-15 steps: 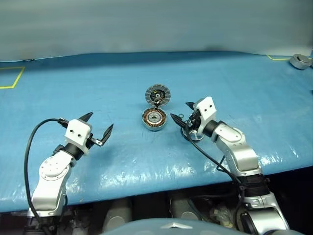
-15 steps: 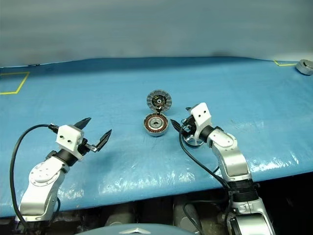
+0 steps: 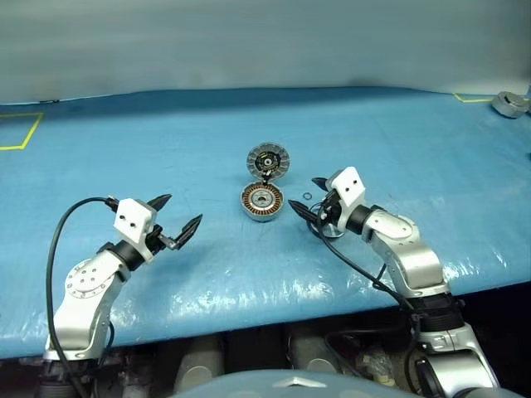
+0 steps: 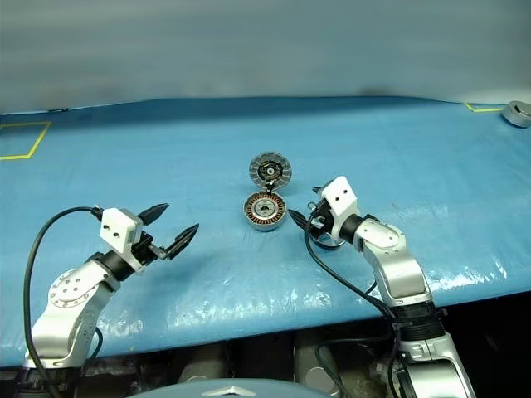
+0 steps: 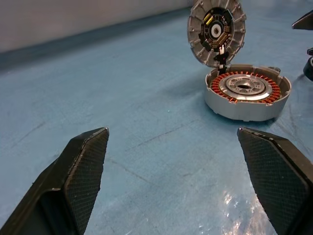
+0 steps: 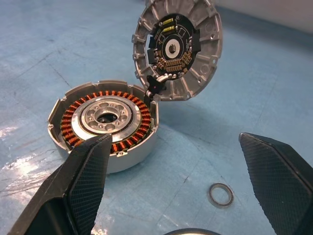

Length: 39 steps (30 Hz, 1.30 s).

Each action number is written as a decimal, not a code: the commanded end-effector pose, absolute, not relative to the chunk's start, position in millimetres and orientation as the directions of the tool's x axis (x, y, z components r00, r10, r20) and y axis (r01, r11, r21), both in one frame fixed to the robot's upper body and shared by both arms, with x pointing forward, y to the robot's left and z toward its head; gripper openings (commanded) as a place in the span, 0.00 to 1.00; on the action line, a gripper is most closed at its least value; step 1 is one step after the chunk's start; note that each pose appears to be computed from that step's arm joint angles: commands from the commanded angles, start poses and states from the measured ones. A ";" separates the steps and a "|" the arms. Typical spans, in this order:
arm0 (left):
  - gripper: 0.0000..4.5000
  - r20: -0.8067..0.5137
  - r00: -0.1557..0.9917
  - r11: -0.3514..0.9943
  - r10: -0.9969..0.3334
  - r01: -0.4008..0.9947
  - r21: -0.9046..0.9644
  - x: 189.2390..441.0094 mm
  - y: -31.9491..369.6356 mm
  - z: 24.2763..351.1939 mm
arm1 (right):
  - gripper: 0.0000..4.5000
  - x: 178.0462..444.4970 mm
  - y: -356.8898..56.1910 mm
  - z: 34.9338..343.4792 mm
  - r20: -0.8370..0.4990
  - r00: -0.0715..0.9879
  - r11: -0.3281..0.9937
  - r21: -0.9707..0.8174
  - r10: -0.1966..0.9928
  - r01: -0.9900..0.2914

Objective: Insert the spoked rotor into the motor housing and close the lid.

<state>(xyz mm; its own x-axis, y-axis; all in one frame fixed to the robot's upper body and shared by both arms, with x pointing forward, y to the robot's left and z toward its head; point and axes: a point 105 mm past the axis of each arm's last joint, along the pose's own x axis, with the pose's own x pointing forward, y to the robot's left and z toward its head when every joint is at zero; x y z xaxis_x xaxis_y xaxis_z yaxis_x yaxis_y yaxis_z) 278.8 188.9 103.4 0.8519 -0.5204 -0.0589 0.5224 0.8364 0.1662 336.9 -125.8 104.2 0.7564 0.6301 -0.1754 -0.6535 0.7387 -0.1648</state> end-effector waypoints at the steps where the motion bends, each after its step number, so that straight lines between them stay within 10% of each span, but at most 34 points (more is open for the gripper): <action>1: 1.00 -0.025 0.838 0.825 -0.544 0.541 0.163 280.5 186.7 108.4 | 0.97 337.9 -133.1 111.7 -0.135 0.778 0.757 -0.182 0.613 -0.628; 29: 1.00 0.057 0.808 0.807 -0.586 0.577 0.123 285.8 170.8 113.4 | 0.97 328.4 -135.5 104.6 -0.204 0.748 0.724 -0.189 0.631 -0.663; 39: 1.00 0.050 0.804 0.802 -0.592 0.582 0.136 290.9 166.1 111.2 | 0.97 302.0 -71.0 119.2 -0.541 0.385 -0.006 -0.585 0.748 -0.811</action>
